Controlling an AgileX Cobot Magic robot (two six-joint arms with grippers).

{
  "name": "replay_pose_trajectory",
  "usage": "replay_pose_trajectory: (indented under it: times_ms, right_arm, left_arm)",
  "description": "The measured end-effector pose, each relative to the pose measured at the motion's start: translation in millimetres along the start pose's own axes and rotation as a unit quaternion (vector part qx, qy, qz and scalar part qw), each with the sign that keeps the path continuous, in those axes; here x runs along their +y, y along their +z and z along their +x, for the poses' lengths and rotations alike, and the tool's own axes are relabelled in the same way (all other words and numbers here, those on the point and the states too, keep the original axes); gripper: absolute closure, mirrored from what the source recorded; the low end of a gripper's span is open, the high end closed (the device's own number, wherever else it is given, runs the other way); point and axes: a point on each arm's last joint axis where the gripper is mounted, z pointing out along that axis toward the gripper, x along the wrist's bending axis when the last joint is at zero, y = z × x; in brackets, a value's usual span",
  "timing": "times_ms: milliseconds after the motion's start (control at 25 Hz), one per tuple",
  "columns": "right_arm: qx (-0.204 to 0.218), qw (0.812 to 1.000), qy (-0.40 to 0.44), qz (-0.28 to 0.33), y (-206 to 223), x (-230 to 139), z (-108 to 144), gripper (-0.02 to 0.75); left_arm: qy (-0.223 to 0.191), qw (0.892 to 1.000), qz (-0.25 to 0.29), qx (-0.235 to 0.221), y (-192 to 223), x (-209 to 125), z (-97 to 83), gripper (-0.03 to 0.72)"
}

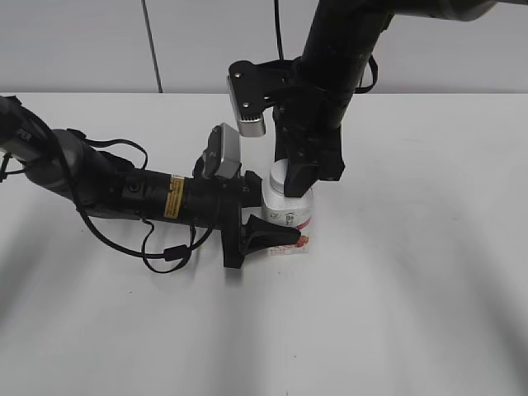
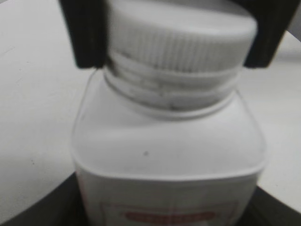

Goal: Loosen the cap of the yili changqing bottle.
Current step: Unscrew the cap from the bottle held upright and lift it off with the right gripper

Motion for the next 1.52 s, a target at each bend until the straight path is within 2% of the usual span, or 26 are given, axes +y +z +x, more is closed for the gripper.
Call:
replay_pose_trajectory:
  times_ms: [360,680,880,1120,1320,1520]
  right_arm:
    - [0.001,1.0,0.006,0.0,0,0,0,0.323]
    - [0.004,0.999,0.043,-0.011,0,2,1,0.212]
    - [0.0,0.997,0.07,-0.013,-5,3,1,0.204]
    - [-0.029,0.993,0.109,-0.027,-28,9,0,0.203]
    - [-0.04,0.976,0.21,-0.041,-40,13,1,0.203]
    - [-0.037,0.937,0.346,-0.039,-41,12,1,0.203]
  left_arm:
    - [0.0,1.0,0.0,0.0,0,0,0.0,0.258]
    - [-0.001,1.0,0.002,0.001,0,0,0.3,0.258]
    - [-0.002,1.0,0.002,0.001,0,0,0.3,0.258]
    - [-0.002,1.0,0.002,0.001,0,0,0.3,0.258]
    - [-0.006,1.0,0.003,0.002,0,-1,0.4,0.258]
    - [-0.01,1.0,0.003,0.003,0,0,0.5,0.259]
